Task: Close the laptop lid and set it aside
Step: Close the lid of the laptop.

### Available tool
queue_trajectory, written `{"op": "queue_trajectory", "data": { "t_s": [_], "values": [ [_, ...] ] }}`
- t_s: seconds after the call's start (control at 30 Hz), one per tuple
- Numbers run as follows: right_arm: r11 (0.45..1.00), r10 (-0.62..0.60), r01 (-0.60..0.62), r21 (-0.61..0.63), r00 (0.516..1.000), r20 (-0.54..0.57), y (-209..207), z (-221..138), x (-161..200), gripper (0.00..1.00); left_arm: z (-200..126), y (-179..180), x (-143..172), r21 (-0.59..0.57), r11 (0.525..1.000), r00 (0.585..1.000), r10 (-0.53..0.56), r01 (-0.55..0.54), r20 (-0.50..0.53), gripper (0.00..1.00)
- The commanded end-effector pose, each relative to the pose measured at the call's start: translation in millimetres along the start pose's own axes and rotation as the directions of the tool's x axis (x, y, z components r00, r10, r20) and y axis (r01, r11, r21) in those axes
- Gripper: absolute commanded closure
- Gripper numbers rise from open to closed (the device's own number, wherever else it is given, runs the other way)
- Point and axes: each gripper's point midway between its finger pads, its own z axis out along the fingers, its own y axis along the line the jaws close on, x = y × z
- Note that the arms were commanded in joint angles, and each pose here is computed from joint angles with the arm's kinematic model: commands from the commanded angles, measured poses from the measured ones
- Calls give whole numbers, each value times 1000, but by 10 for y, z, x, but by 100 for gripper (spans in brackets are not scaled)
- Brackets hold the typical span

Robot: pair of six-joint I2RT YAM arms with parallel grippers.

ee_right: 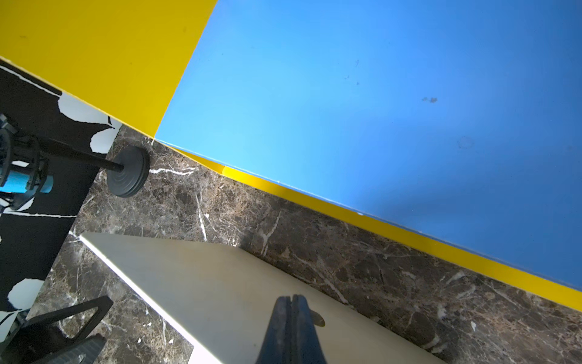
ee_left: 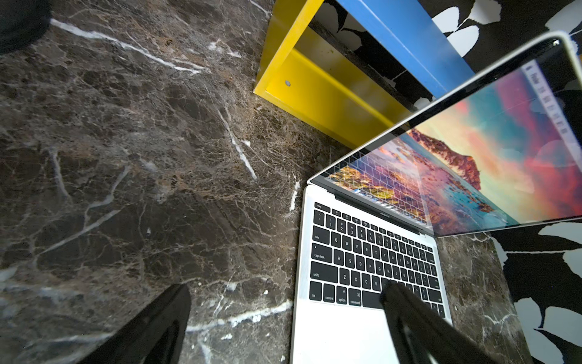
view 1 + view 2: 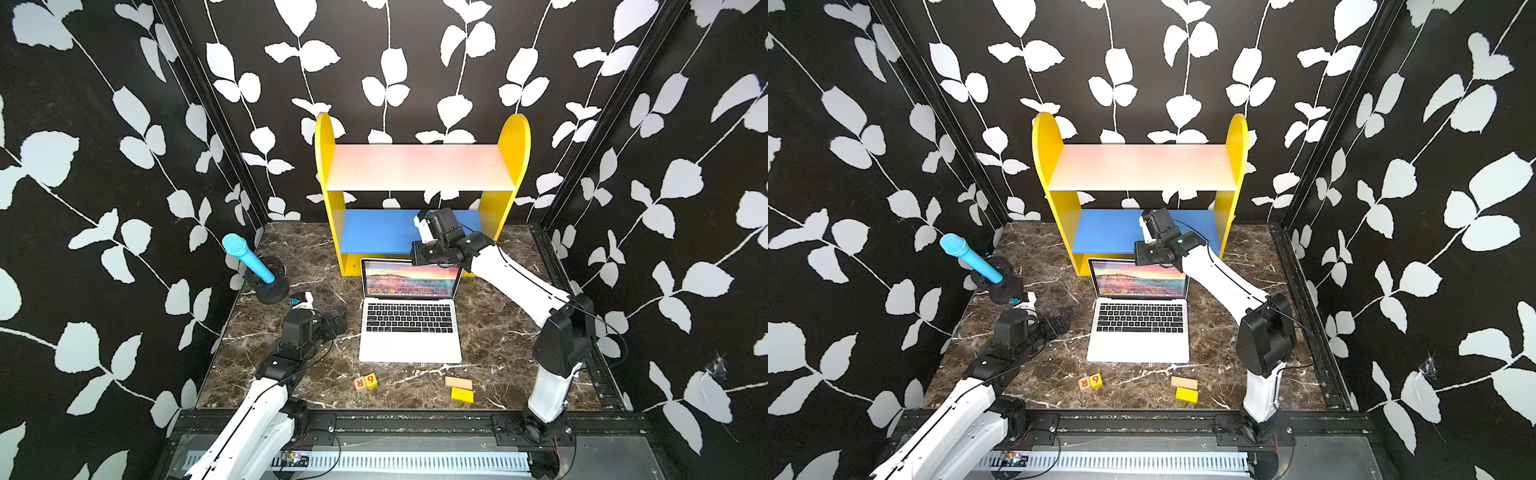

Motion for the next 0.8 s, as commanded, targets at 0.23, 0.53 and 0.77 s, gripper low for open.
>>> {"op": "queue_trajectory", "data": {
  "t_s": [0.23, 0.53, 0.77],
  "values": [
    [1000, 14, -15, -18, 996, -84, 20, -56, 277, 100, -5, 46, 37, -13, 1000, 1000, 3, -3, 0, 2],
    [999, 13, -17, -44, 996, -86, 63, -105, 305, 100, -9, 46, 37, -14, 1000, 1000, 3, -3, 1, 2],
    [997, 9, -15, -71, 996, -92, 100, -127, 339, 100, -15, 53, 33, -17, 1000, 1000, 3, -3, 3, 2]
  ]
}}
